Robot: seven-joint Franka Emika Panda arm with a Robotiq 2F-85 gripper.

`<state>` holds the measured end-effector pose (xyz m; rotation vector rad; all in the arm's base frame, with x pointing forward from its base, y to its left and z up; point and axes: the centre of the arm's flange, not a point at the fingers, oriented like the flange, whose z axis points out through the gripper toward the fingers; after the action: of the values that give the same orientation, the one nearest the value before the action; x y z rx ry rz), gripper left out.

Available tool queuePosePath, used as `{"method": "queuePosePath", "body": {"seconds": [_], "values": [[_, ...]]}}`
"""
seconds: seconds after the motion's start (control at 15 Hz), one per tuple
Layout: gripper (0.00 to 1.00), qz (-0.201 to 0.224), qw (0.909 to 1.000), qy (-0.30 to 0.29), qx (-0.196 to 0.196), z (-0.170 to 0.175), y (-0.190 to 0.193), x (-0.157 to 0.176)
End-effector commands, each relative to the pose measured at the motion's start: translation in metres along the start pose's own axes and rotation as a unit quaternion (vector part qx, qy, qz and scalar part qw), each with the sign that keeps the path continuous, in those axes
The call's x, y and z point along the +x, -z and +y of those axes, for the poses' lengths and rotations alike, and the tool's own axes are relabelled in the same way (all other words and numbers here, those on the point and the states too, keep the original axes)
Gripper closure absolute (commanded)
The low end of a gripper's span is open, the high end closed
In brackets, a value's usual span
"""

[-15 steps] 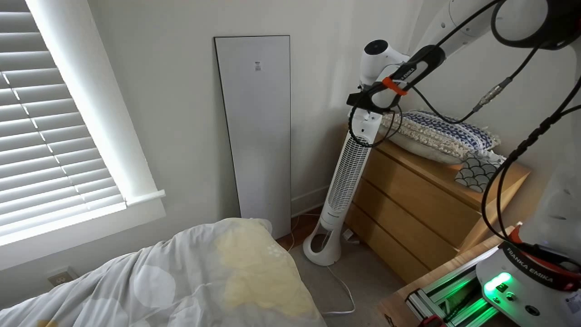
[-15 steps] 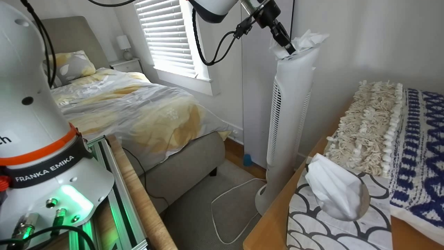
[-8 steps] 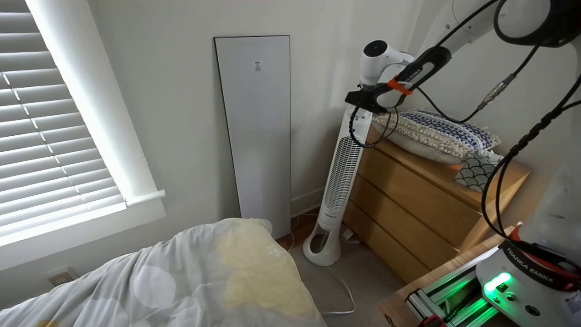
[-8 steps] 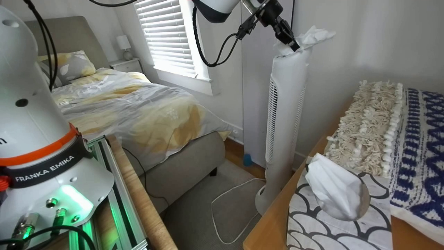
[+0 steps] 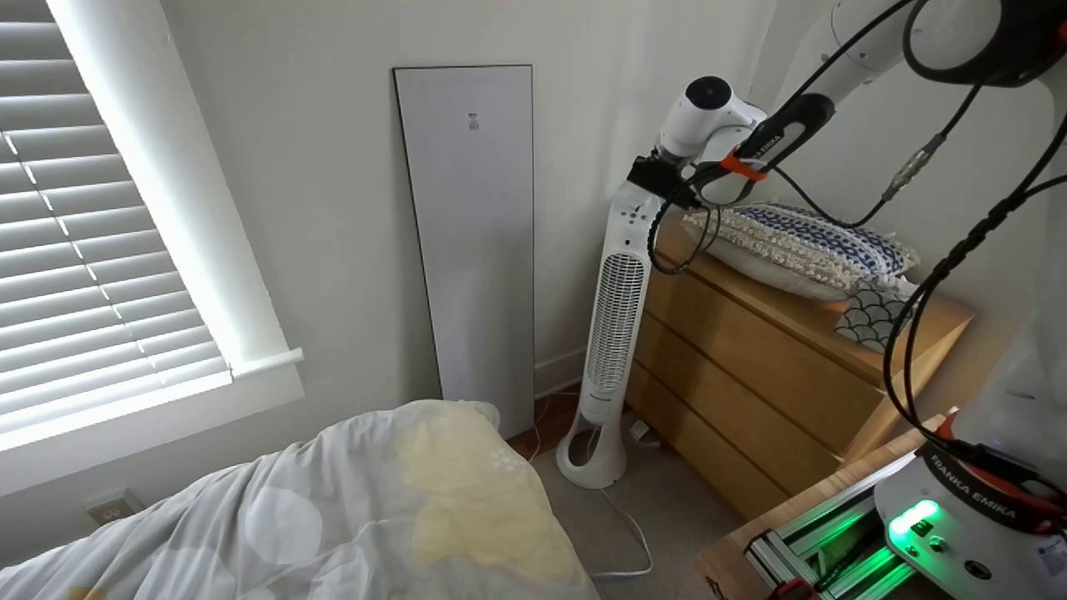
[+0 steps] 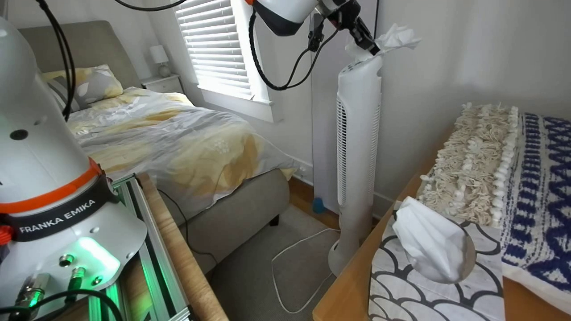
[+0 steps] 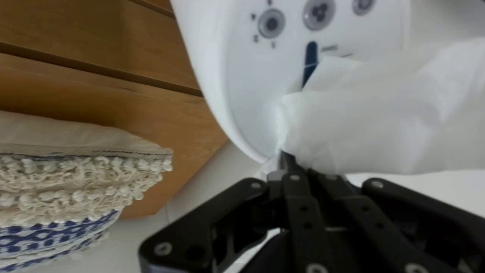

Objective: Pick up the white towel on the pillow and use it to wipe the combined fan and heater top before putting the towel back on the pillow

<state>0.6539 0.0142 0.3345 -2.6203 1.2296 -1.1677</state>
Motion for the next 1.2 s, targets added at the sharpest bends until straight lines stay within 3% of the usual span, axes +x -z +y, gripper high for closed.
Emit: {"method": "queuePosePath", "body": {"seconds": [0.0, 0.27, 0.53, 0.93, 1.13], "values": [[0.99, -0.019, 0.9983, 0.014, 0.053, 0.004, -0.007, -0.010], [0.99, -0.056, 0.9964, 0.018, 0.061, 0.006, -0.010, -0.025], [0.99, -0.072, 0.9973, 0.013, 0.006, 0.007, -0.001, -0.032], [0.99, -0.064, 0.9906, -0.014, -0.121, 0.015, 0.009, -0.017], [0.99, -0.059, 0.9878, -0.024, -0.142, 0.021, 0.009, -0.011]]}}
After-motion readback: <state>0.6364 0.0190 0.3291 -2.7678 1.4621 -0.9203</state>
